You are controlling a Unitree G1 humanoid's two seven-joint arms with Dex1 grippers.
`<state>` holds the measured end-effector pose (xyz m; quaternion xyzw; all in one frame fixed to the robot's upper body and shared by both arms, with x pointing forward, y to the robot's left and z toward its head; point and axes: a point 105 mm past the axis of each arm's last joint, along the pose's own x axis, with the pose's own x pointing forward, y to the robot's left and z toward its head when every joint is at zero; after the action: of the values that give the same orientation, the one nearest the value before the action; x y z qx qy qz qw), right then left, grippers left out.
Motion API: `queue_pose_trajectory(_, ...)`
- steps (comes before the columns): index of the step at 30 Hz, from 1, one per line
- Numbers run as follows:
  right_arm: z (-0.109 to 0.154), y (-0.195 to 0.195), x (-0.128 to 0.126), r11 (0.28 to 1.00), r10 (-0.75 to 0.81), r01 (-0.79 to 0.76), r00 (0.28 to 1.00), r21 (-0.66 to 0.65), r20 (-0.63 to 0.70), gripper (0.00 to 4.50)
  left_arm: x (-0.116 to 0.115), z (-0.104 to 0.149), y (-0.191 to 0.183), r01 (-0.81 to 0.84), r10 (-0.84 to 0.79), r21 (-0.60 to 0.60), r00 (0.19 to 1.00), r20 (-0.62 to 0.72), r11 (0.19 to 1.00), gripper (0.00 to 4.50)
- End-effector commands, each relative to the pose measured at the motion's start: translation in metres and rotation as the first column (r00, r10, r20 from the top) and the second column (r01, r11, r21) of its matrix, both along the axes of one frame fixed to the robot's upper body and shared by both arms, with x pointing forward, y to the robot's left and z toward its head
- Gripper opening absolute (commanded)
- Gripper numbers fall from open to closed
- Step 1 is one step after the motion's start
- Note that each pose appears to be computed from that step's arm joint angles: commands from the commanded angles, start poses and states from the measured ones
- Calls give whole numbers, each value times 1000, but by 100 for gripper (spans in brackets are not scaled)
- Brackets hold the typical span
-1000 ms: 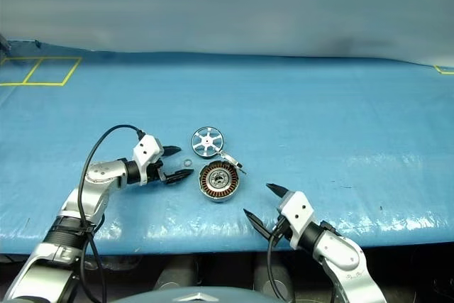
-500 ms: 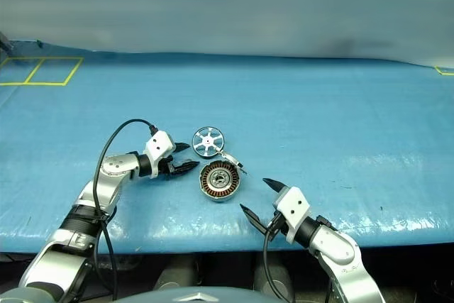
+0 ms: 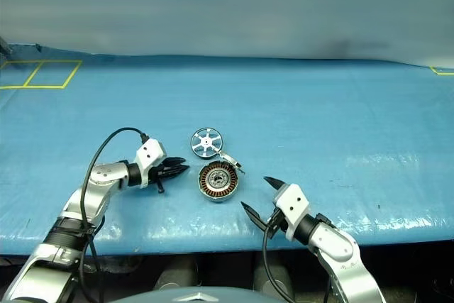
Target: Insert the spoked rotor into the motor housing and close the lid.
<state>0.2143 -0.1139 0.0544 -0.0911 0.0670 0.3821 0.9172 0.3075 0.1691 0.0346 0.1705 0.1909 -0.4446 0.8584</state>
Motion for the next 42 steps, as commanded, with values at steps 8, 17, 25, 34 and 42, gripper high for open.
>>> queue_pose_trajectory(8,9,8,3,999,40,-40,999,5,32,450,-31,19,-8,84,-84,-16,996,-11,996,67)
queue_pose_trajectory(17,7,10,1,998,63,-63,998,-2,24,450,-38,57,-50,267,-261,-66,961,90,961,67)
queue_pose_trajectory(25,6,7,1,999,41,-41,999,-8,21,450,-33,71,-83,386,-372,-90,917,145,918,67)
queue_pose_trajectory(34,5,5,-1,1000,14,-14,1000,-5,20,450,-25,53,-107,442,-432,-90,895,114,892,67)
queue_pose_trajectory(42,5,4,-1,1000,3,-3,1000,-5,20,450,-20,43,-114,456,-448,-68,887,110,887,67)
